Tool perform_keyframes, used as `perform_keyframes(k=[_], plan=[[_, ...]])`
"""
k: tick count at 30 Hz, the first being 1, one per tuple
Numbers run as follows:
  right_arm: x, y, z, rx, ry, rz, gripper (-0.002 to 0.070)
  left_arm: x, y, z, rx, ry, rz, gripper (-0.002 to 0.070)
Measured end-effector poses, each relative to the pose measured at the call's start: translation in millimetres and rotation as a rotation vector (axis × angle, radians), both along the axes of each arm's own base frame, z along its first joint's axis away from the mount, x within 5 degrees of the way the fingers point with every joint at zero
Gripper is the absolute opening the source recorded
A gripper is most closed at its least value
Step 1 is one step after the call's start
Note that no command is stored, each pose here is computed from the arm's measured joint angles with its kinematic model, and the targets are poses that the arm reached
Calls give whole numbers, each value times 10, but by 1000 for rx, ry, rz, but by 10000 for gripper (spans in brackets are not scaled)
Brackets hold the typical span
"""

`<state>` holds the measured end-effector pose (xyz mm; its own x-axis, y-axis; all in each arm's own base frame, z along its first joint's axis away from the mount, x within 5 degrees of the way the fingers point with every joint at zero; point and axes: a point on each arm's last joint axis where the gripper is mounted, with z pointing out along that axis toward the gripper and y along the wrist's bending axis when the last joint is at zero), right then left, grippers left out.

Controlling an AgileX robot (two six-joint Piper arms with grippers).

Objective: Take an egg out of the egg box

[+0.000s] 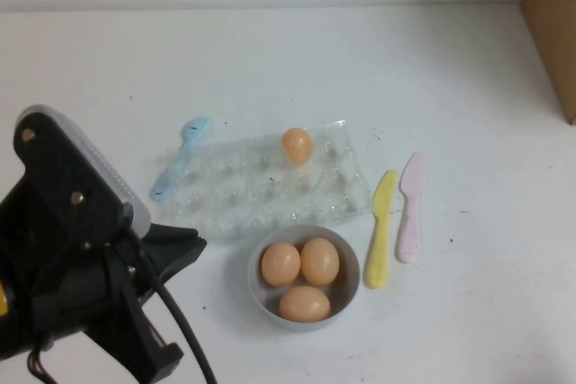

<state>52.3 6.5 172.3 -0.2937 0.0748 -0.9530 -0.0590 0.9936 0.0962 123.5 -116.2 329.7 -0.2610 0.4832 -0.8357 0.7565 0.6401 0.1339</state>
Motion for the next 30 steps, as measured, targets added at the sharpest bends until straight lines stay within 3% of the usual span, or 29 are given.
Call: perform_keyframes(k=[7,16,22,30], plan=[[0,0,0,0,0,0,-18,-6,54,-217,-8,-45,32,-2],[0,0,0,0,0,0,-18,-361,456,-851,-311,-293,114,-2],[0,0,0,0,0,0,-18,-558,786,-1084,-369,-348,298,-3],[0,0,0,0,0,0,-18,-712,1029,-1177,-317,-376,549,-3]])
